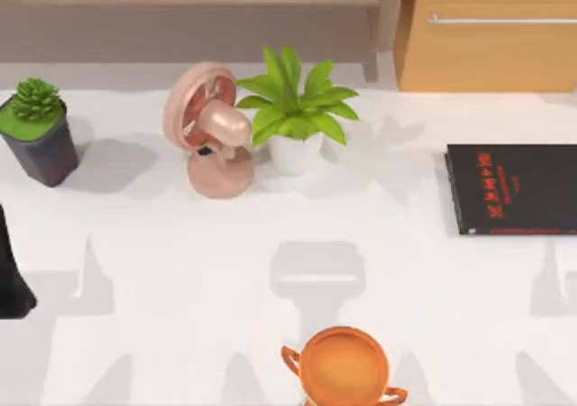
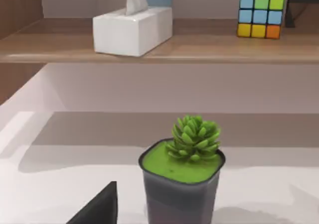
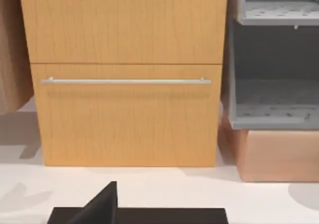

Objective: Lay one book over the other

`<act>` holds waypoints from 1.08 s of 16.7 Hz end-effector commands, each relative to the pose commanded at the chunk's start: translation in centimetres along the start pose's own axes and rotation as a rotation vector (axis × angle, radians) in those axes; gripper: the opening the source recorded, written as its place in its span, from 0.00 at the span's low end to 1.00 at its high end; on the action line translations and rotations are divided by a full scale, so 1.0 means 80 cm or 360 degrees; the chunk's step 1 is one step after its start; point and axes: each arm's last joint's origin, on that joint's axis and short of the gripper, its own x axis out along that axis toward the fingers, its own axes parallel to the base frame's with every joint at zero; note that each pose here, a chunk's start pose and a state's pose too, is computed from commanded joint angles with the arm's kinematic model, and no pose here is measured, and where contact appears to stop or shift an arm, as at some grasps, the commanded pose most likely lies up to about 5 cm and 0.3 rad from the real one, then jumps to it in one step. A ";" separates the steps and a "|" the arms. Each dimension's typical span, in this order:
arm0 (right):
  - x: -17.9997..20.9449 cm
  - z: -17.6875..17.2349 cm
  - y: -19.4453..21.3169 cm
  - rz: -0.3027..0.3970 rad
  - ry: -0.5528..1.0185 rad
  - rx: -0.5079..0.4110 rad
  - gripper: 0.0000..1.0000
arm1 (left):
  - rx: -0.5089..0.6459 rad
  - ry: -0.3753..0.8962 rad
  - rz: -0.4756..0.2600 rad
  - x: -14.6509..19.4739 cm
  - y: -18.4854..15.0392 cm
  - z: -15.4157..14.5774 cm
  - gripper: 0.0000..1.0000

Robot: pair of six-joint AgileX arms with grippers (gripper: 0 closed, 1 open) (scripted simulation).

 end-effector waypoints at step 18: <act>0.230 0.207 -0.100 -0.0012 -0.0019 -0.0046 1.00 | 0.0000 0.0000 0.0000 0.000 0.000 0.000 1.00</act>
